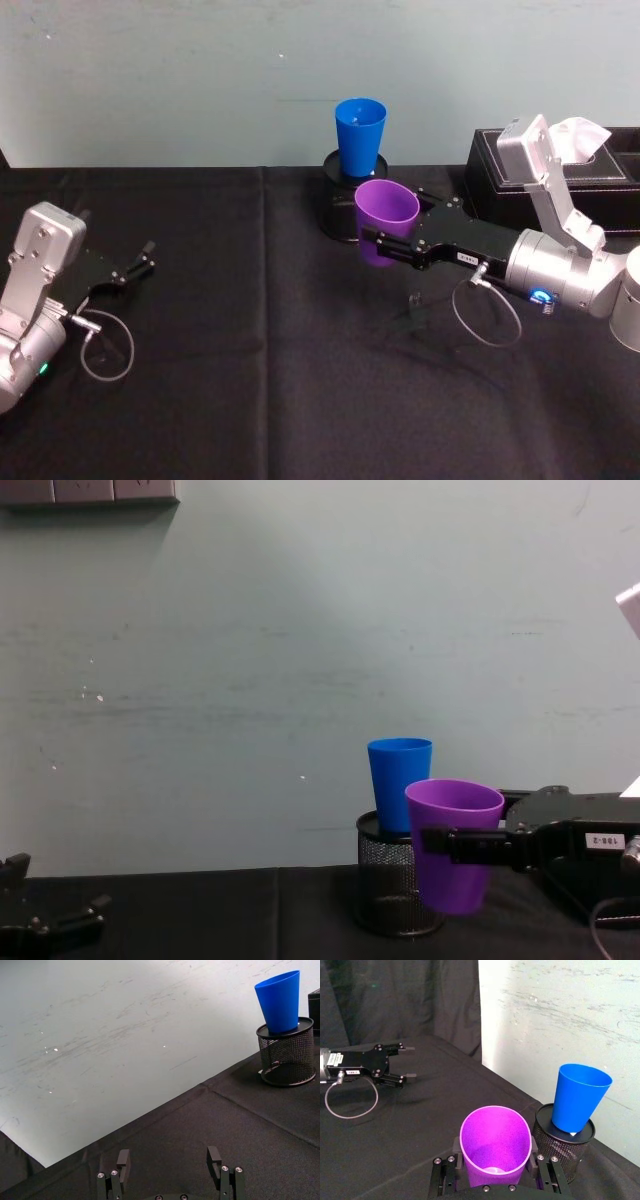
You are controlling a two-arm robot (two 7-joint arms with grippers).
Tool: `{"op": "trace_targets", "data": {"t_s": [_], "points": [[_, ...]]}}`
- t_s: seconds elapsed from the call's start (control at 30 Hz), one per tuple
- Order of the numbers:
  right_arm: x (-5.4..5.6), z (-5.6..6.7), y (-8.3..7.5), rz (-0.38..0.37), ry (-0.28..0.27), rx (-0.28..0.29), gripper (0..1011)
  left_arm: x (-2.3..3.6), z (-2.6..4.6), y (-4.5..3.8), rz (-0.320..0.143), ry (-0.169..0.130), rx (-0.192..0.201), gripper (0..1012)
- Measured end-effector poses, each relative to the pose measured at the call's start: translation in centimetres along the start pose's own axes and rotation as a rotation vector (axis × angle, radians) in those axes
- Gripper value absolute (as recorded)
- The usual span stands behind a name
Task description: Pick up one cup with a gripper and tap it against the other cup.
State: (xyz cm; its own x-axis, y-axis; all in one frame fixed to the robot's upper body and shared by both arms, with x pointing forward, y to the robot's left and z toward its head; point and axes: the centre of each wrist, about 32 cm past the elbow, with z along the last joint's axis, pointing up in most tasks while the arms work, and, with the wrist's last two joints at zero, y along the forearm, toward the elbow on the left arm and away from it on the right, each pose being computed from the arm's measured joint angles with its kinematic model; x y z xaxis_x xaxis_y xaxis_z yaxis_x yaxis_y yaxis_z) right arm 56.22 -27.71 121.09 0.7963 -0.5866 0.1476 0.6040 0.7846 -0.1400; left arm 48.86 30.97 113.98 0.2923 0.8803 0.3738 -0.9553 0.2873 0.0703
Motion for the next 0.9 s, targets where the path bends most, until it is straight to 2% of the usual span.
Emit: {"op": "trace_targets", "data": {"t_s": [0.9], "points": [[0.03, 0.01, 0.02, 0.004, 0.001, 0.002, 723, 0.0, 0.0, 0.0, 0.0, 0.0, 0.0, 1000]]}}
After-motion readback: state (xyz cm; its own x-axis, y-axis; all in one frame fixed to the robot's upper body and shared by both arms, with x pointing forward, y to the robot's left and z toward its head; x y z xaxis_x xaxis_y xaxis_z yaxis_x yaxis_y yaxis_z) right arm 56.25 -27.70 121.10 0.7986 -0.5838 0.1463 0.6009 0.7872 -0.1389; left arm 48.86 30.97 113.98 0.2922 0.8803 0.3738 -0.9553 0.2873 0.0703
